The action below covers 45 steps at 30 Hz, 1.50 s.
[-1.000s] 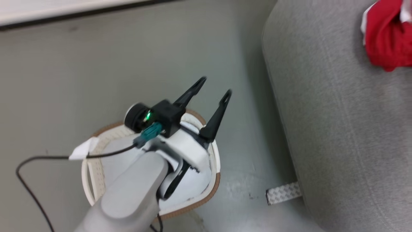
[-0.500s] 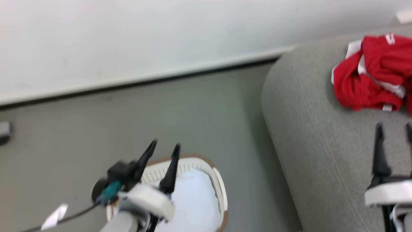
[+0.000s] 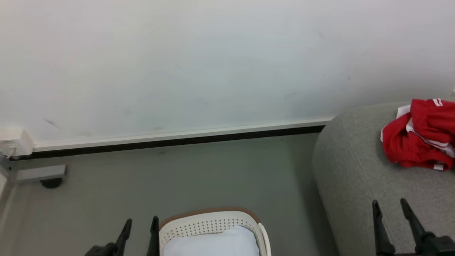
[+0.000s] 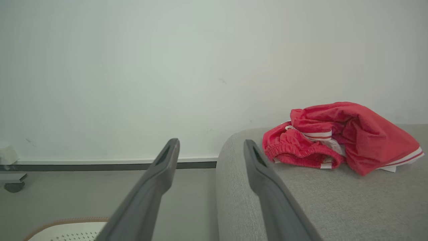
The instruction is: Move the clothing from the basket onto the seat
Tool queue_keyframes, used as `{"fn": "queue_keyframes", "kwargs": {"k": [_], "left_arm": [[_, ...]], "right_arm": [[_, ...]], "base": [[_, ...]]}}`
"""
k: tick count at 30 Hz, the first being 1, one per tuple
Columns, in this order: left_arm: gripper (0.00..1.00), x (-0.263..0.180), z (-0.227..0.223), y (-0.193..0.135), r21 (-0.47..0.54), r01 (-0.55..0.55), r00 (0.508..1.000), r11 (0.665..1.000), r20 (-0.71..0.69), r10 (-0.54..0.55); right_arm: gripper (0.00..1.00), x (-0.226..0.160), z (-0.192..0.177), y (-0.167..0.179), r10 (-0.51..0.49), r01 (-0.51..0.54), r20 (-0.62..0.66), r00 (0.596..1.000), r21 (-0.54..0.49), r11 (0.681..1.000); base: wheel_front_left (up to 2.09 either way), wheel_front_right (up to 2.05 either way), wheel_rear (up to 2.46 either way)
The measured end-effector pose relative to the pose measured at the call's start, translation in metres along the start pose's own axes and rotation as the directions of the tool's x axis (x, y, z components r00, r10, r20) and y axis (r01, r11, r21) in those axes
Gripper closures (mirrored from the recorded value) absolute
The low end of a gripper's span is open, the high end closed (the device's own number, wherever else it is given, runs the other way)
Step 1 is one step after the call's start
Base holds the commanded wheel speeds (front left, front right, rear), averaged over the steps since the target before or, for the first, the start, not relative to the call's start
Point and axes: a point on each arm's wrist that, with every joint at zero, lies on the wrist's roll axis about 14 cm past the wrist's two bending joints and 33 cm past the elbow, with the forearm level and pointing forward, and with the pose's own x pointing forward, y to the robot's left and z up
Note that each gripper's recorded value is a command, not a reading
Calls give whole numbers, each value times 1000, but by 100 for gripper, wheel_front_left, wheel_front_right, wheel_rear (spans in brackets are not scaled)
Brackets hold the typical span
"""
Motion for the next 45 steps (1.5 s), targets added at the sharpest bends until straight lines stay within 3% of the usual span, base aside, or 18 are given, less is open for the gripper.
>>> {"fn": "queue_keyframes", "kwargs": {"k": [19,44,45], "left_arm": [[0,-22,-5,24,-10,-76,997,997,2,76],[0,-28,-14,27,-36,-101,995,994,-24,101],[100,-29,-16,27,-36,-101,995,994,-29,100]], "right_arm": [[0,-13,-24,35,97,-95,-72,993,22,995],[0,-6,-23,42,119,-117,-69,991,28,993],[100,-7,-25,42,118,-116,-74,990,29,993]], "base": [[0,0,0],[0,0,0],[0,0,0]]}}
